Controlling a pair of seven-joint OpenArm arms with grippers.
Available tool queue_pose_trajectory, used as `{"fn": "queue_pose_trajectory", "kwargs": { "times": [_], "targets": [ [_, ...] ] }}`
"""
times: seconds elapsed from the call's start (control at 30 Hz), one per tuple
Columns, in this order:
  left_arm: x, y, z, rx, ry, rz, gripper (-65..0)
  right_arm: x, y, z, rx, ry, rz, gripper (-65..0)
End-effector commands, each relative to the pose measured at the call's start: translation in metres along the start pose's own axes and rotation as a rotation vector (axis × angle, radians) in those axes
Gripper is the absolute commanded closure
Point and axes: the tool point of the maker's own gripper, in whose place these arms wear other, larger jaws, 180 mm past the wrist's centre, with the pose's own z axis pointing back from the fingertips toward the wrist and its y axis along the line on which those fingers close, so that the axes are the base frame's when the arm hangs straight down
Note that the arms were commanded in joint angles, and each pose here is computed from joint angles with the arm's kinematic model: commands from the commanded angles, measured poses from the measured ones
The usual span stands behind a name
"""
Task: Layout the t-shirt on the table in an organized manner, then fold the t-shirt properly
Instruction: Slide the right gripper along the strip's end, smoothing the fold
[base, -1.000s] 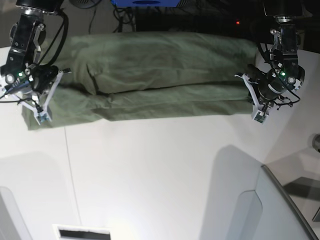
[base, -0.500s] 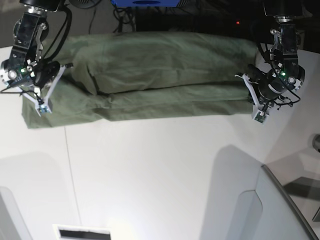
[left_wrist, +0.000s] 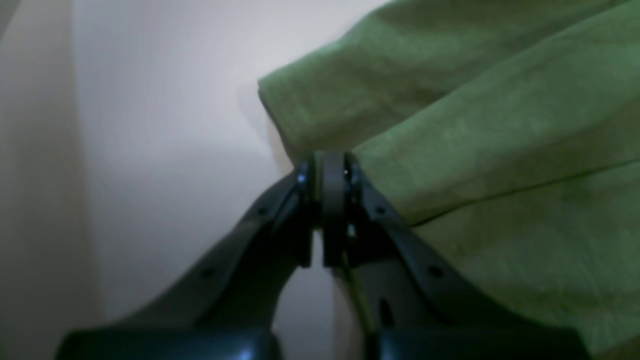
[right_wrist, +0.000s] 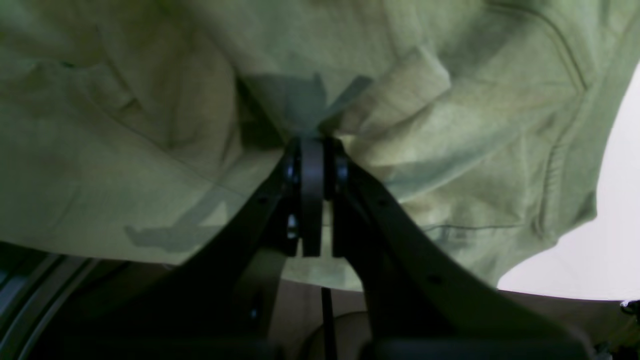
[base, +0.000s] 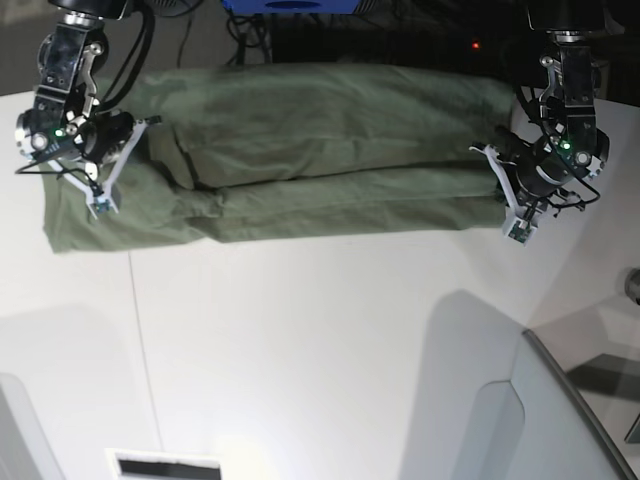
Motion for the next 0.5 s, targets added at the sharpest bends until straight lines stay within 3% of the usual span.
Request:
{"fn": "queue_pose_trajectory", "kwargs": {
  "times": [0.0,0.17,0.23,0.47],
  "targets": [
    [0.011,0.010,0.005,0.022,-0.037,-0.008,0.0,0.010,-0.006,0.004,-0.016,-0.031,0.000,0.0],
    [0.011,0.010,0.005,0.022,-0.036,-0.008,0.0,0.004,-0.004,-0.003,0.000,-0.006,-0.004,-0.3],
    [0.011,0.010,0.005,0.022,-0.034,-0.008,0.0,0.004,-0.004,-0.003,0.000,-0.006,-0.004,-3.8],
    [0.010,0.010,0.005,0.022,-0.033,-0.008,0.0,0.016,-0.025,0.025,-0.082,-0.087,-0.026,-38.0]
  ]
}}
